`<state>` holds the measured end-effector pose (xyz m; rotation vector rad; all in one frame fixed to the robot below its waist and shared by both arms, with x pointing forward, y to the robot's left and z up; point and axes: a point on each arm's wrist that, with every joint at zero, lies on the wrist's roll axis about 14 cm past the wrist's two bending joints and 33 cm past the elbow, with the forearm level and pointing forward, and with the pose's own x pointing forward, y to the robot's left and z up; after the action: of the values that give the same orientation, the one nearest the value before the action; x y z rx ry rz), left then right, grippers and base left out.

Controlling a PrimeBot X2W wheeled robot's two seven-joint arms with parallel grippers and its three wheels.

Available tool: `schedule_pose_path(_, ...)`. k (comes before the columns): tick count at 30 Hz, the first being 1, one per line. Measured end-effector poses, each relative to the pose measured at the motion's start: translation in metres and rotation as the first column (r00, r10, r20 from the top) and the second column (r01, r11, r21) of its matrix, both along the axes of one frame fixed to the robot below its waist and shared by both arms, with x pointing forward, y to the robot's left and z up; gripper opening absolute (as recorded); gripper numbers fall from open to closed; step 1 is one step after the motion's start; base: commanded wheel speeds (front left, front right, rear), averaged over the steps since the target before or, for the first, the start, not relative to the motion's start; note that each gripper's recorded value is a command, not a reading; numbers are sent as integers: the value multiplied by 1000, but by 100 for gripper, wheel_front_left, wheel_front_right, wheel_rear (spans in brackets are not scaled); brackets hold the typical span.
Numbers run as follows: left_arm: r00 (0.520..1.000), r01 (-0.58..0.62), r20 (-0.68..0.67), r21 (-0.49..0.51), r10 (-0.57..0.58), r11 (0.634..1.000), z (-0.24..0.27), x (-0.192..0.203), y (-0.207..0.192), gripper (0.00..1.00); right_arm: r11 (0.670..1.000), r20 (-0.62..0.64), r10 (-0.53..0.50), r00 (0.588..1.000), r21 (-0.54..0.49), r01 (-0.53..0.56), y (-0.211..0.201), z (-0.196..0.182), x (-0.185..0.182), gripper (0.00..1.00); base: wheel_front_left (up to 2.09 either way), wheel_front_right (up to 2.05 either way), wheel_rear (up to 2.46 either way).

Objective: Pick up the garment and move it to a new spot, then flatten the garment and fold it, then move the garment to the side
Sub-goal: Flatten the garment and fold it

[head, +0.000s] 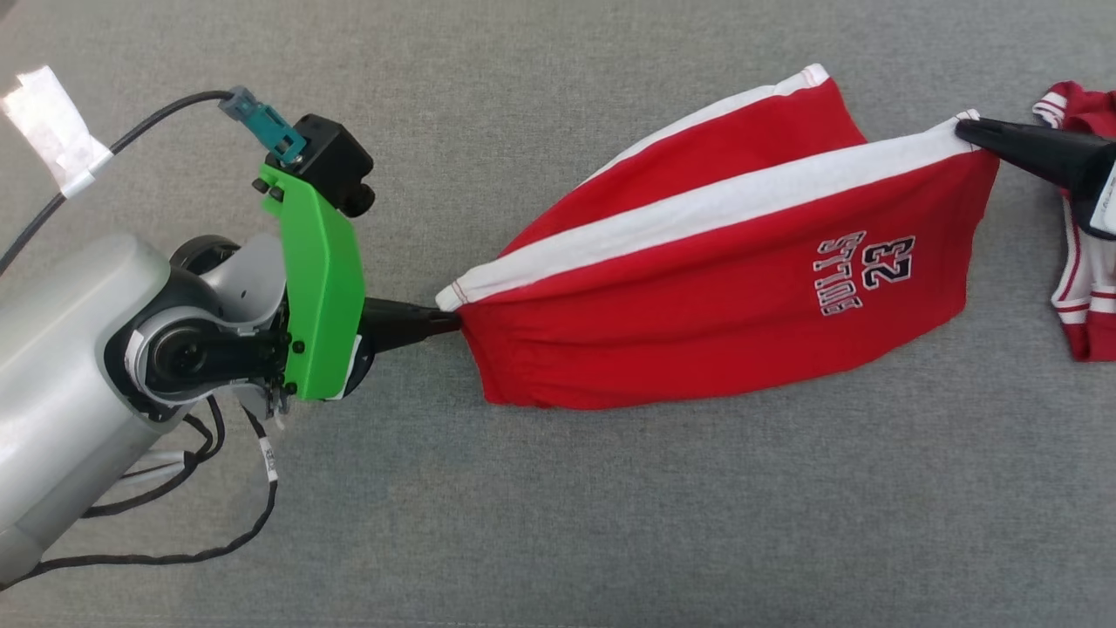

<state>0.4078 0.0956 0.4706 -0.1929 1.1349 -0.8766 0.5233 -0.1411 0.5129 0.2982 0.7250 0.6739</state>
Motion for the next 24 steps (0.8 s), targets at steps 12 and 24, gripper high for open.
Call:
schedule_pose_path(12,990,-120,-67,12,121,993,-37,26,20,0,1000,-45,25,999,11,-25,43,-46,65,0,0,0,0)
schedule_pose_path(24,982,-138,-123,44,142,989,-56,30,26,100,999,-98,52,994,7,-51,71,-80,77,100,0,0,0)
